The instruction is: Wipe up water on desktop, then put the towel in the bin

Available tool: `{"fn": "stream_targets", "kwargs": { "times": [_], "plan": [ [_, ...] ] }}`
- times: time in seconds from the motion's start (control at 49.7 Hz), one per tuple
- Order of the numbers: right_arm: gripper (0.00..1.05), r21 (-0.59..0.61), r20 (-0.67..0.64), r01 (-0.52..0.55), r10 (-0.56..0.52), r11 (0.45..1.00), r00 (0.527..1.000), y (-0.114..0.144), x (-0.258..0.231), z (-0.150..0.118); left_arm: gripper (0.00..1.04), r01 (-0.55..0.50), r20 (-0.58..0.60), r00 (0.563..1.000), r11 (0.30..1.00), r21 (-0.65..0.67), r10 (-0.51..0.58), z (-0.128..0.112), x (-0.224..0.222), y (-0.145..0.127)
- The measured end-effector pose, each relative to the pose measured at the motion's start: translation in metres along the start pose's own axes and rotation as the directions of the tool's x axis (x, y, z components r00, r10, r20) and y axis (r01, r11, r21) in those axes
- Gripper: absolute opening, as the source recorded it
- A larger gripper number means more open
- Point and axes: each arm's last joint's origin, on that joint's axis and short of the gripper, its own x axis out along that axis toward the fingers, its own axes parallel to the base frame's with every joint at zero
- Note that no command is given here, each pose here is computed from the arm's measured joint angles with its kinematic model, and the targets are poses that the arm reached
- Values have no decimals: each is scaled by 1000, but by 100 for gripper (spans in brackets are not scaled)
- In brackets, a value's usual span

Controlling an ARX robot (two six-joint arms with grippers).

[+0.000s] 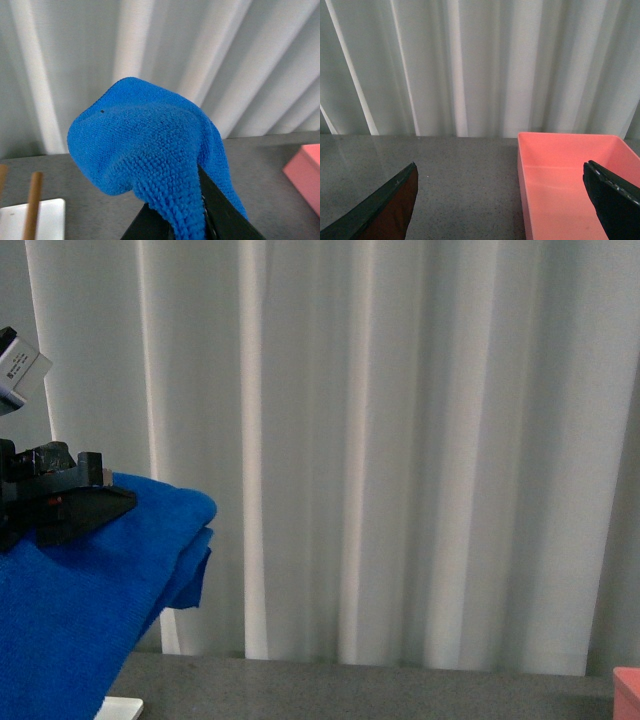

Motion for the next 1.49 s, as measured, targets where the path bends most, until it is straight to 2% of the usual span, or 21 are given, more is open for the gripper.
{"fn": "stream_targets", "kwargs": {
  "times": [0.242, 0.423, 0.584, 0.966, 1.027, 1.107, 1.168, 1.208, 1.248, 1.349, 1.49],
  "plan": [
    [98, 0, 0, 0, 0, 1000, 1000, 0, 0, 0, 4, 157, -17, 987, 985, -68, -158, -14, -17, -34],
    [98, 0, 0, 0, 0, 1000, 1000, 0, 0, 0, 4, 283, 17, 959, 955, -90, -283, -13, -20, -67],
    [98, 0, 0, 0, 0, 1000, 1000, 0, 0, 0, 4, 277, -3, 960, 955, -105, -279, -23, -17, -81],
    [98, 0, 0, 0, 0, 1000, 1000, 0, 0, 0, 4, 257, -20, 965, 960, -113, -261, -28, -14, -81],
    [98, -10, -69, -43, 42, 999, 997, 0, 0, -1, 4, 257, -20, 965, 960, -113, -261, -28, -14, -81],
    [98, 40, -319, -202, 204, 979, 926, 4, 5, -1, 4, 256, -20, 965, 960, -113, -260, -28, -14, -81],
    [98, 98, -375, -306, 320, 947, 870, 7, 12, 1, 4, 260, -21, 964, 959, -113, -263, -28, -14, -82],
    [98, 136, -382, -392, 413, 910, 826, 11, 18, 3, 4, 260, -21, 964, 959, -112, -264, -28, -14, -82],
    [98, 156, -352, -502, 523, 850, 776, 18, 26, 7, 4, 259, -22, 965, 959, -113, -263, -28, -14, -82],
    [98, 162, -299, -616, 633, 771, 714, 30, 40, 13, 4, 256, -21, 965, 960, -113, -260, -28, -14, -81],
    [98, 194, -255, -671, 697, 715, 670, 46, 65, 21, 4, 258, -22, 965, 959, -113, -262, -29, -14, -81]
  ]
}}
